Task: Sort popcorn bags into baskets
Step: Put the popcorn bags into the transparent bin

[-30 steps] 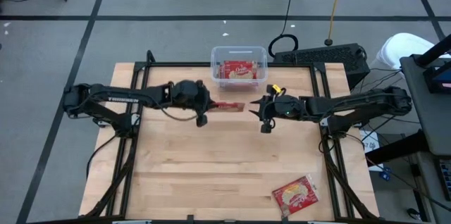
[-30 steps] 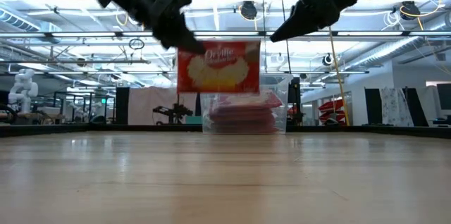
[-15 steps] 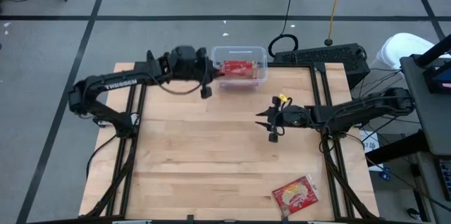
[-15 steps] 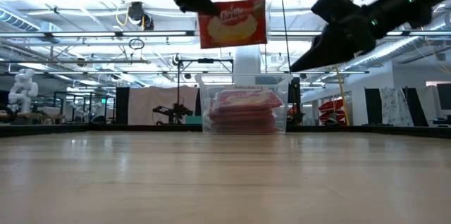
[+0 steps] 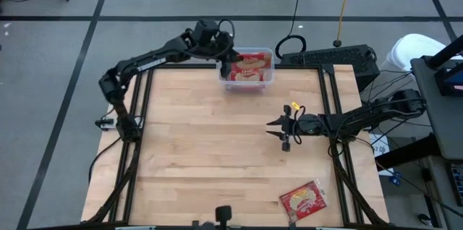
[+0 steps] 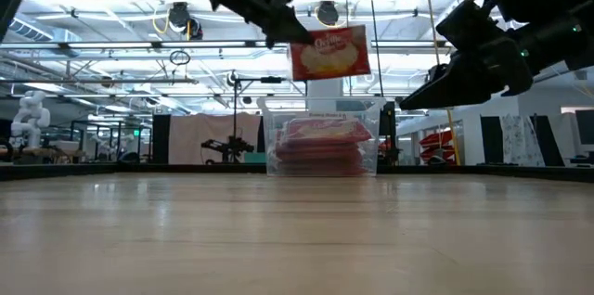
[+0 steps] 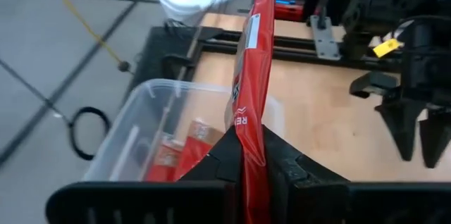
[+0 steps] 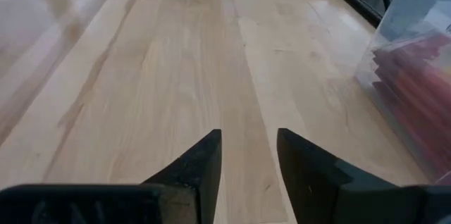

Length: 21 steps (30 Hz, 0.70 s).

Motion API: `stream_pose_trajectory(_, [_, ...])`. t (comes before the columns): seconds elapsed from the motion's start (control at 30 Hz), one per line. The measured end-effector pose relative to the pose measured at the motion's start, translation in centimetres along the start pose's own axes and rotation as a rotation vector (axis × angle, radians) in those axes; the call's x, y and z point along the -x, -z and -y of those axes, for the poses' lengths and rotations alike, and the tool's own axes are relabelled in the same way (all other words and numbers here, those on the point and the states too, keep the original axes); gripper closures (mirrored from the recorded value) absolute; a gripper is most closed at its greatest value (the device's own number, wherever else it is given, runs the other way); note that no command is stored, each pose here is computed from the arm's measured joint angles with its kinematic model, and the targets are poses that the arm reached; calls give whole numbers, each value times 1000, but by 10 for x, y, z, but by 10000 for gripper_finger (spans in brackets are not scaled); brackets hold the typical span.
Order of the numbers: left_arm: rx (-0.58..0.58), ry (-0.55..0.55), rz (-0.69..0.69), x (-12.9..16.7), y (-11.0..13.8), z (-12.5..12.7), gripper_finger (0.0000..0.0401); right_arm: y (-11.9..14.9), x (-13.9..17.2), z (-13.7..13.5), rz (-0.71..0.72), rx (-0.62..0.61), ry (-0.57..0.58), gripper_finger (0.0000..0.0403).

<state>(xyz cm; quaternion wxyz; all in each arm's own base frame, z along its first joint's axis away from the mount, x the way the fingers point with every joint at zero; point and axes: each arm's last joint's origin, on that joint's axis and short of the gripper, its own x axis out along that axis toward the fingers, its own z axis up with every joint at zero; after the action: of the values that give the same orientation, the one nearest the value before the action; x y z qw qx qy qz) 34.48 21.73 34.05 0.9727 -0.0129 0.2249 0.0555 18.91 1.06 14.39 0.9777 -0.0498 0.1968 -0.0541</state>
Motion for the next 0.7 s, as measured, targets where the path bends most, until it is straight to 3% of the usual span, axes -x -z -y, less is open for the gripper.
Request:
stream_pose_trajectory(0.3, [177,86,-82,-27,32,-33,368,0,0,0,-3,-52,1,273])
stream_pose_trajectory(0.7, [208,65,-170,-29,48,-42,366,0,0,0,1,-56,1,273])
